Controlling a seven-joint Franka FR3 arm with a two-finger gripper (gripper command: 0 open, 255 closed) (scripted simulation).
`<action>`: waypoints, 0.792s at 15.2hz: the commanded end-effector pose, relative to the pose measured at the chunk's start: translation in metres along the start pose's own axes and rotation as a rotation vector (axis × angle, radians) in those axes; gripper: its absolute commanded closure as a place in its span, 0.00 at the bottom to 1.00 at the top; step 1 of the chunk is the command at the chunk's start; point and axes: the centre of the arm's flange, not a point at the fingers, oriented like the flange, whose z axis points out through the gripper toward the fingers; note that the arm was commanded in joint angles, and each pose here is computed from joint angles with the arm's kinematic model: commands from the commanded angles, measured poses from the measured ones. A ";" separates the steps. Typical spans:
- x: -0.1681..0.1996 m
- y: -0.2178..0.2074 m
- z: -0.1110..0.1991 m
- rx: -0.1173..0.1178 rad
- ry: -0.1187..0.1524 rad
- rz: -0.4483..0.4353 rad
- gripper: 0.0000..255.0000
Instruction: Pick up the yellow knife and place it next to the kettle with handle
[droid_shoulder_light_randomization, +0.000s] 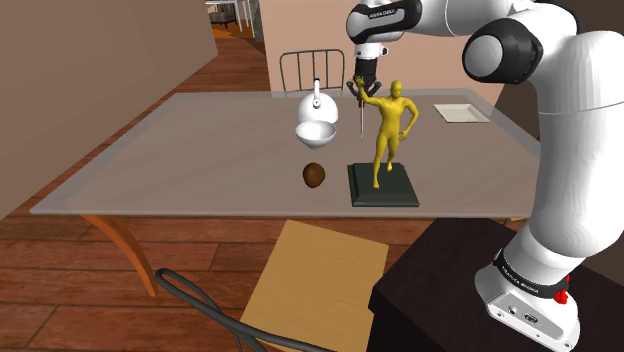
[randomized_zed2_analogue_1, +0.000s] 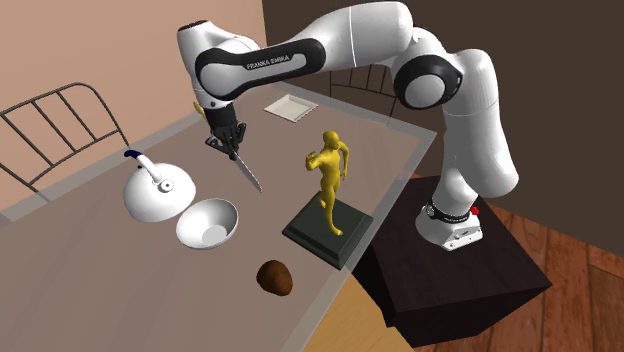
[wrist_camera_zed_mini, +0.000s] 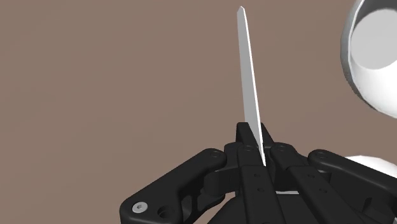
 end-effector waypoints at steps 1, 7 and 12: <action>0.000 0.000 0.010 0.000 0.000 0.000 1.00; 0.004 0.001 0.042 0.000 0.000 0.000 1.00; 0.006 0.002 0.068 0.000 0.000 0.000 1.00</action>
